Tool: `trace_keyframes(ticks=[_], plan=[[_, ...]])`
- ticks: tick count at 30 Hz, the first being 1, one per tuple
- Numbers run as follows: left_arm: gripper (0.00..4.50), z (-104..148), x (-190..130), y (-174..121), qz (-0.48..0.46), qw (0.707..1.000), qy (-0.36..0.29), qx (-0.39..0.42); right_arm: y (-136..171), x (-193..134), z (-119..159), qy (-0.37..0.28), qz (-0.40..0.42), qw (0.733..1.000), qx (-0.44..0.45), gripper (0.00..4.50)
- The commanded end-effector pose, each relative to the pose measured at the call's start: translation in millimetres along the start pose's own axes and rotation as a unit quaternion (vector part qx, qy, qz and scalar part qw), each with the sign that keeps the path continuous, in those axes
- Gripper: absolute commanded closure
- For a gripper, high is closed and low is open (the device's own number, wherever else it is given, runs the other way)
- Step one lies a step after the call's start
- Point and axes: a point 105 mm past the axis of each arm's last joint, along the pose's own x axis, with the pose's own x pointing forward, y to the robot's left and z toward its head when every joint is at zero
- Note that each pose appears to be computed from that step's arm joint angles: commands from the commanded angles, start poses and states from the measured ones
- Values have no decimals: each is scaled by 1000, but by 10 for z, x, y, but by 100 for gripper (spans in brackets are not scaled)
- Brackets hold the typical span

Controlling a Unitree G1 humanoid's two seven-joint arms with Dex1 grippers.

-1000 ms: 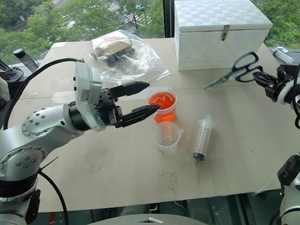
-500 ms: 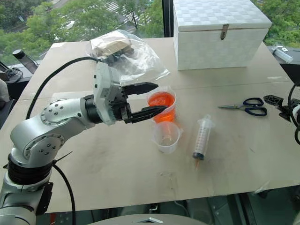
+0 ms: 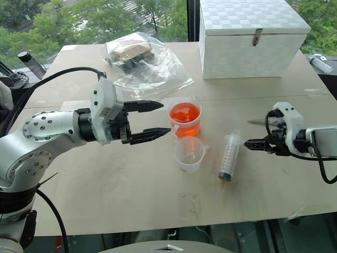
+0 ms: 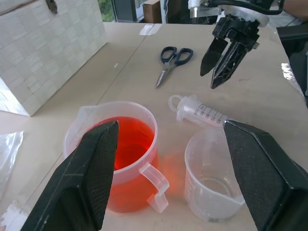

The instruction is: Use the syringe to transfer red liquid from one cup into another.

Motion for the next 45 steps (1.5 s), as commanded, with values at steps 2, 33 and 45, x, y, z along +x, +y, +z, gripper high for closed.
trace_keyframes(ticks=[2,33,45], plan=[[99,98,-20,-25,6,1000,-12,15,242,88,-35,19,36,999,-15,5],[99,76,-24,-27,22,1000,-1,4,279,714,298,13,-58,985,-165,29],[99,83,-19,-41,21,1000,-7,3,188,653,419,8,-55,980,-193,299]])
